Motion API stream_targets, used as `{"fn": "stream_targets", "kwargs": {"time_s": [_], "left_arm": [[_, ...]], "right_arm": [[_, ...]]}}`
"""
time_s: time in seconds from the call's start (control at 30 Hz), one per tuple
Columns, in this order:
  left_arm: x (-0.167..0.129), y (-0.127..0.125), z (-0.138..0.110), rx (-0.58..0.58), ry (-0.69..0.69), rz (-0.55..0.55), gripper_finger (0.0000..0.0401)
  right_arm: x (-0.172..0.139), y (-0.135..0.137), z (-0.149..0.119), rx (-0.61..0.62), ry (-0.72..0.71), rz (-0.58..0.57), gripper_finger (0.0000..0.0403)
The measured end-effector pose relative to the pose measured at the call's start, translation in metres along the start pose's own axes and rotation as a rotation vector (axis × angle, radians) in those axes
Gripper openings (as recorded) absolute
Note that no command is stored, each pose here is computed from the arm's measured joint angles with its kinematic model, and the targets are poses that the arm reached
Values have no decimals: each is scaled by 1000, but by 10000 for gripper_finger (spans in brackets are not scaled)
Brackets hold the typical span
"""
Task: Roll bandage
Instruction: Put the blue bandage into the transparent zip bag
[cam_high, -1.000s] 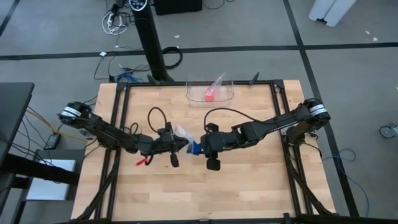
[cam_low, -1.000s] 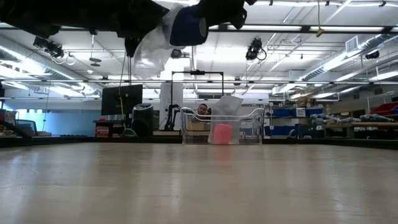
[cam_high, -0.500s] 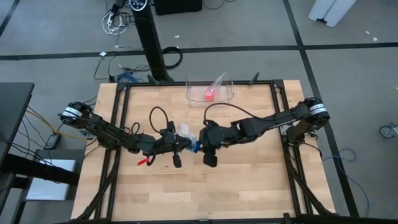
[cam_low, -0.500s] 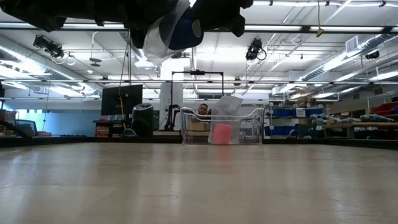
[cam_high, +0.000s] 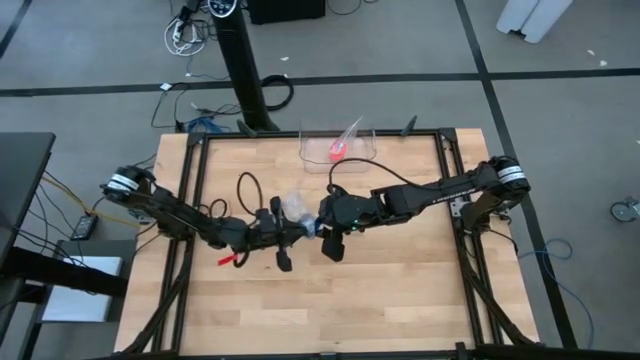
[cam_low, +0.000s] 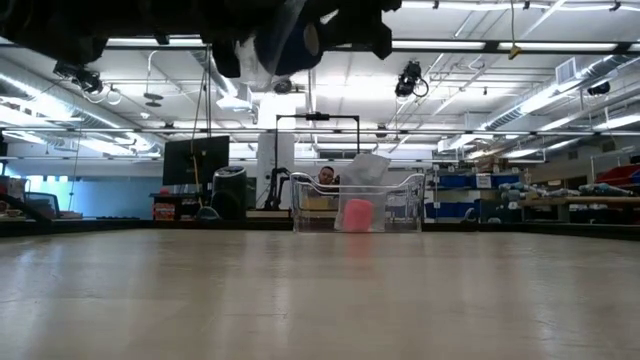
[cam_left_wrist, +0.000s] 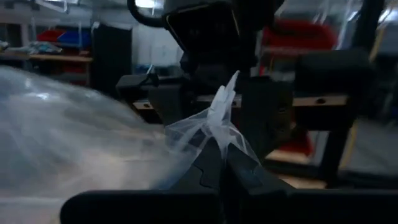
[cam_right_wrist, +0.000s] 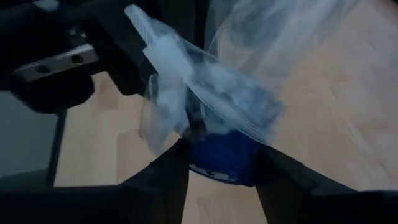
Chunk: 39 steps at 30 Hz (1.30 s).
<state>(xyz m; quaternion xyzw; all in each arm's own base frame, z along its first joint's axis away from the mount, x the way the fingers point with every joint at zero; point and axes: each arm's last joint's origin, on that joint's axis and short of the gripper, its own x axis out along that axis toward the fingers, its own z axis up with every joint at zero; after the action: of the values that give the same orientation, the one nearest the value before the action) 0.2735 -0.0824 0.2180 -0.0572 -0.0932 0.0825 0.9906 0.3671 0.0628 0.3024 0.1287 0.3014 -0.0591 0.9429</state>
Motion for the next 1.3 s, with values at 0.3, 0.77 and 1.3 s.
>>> {"fn": "stream_targets", "kwargs": {"time_s": [0.3,0.77,1.3], "left_arm": [[-8,3,-8,-150,-185,-95,3],[7,-8,13,-155,-280,-176,3],[3,7,47,-154,-401,-159,3]], "right_arm": [[-40,10,18,-57,-153,52,214],[-98,20,34,-186,-356,34,215],[-123,24,-36,-224,-404,-26,215]]}}
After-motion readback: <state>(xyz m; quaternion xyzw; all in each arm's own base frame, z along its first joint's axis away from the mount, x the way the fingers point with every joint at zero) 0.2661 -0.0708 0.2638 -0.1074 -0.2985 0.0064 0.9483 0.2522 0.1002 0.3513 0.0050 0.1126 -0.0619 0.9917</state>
